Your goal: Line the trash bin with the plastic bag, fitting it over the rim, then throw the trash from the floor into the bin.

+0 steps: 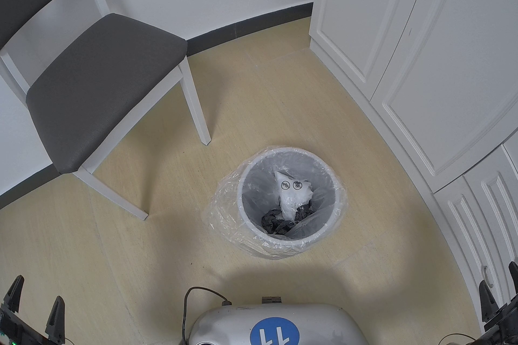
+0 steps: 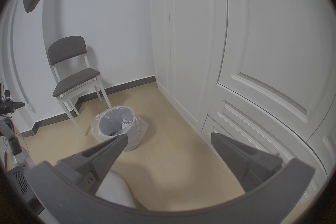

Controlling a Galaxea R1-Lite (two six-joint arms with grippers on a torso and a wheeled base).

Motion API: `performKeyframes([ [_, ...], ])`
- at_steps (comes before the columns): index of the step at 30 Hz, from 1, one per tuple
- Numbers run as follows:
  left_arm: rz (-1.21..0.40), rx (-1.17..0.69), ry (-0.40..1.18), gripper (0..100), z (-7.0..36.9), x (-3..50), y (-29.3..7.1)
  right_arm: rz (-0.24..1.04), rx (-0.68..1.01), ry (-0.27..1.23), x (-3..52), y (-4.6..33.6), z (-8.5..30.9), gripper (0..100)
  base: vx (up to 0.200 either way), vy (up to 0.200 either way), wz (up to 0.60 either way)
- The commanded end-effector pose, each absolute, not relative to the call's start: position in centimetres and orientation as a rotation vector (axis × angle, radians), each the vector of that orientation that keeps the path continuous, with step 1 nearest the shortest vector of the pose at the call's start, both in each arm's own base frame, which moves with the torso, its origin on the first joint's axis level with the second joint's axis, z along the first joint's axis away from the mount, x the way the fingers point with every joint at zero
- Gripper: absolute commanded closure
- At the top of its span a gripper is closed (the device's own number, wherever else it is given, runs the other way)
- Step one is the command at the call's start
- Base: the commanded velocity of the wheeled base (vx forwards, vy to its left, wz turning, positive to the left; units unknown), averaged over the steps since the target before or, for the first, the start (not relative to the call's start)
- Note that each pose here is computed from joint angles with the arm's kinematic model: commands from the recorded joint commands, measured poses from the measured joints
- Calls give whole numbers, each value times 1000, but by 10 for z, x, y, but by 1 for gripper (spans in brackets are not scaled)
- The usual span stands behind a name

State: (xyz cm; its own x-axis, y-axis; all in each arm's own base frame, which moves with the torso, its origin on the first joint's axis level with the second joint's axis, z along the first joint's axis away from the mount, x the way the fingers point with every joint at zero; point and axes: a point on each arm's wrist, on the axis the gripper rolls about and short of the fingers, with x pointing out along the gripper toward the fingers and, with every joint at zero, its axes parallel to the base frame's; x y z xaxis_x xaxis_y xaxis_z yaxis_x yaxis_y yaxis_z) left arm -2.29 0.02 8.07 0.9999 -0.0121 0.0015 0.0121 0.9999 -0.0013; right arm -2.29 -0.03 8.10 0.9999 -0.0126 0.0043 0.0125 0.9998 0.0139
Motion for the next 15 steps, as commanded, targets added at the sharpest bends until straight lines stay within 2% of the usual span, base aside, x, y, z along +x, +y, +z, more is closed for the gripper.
performKeyframes([
  [1, -12, -2, 0, 0, 75, -23, 0, -9, 12, -5, -23, 0, 76, 0, 0, 0, 0],
  [15, -12, -2, 0, 0, 75, -23, 0, -6, 6, 0, -23, 0, 75, 0, 0, 0, 0],
])
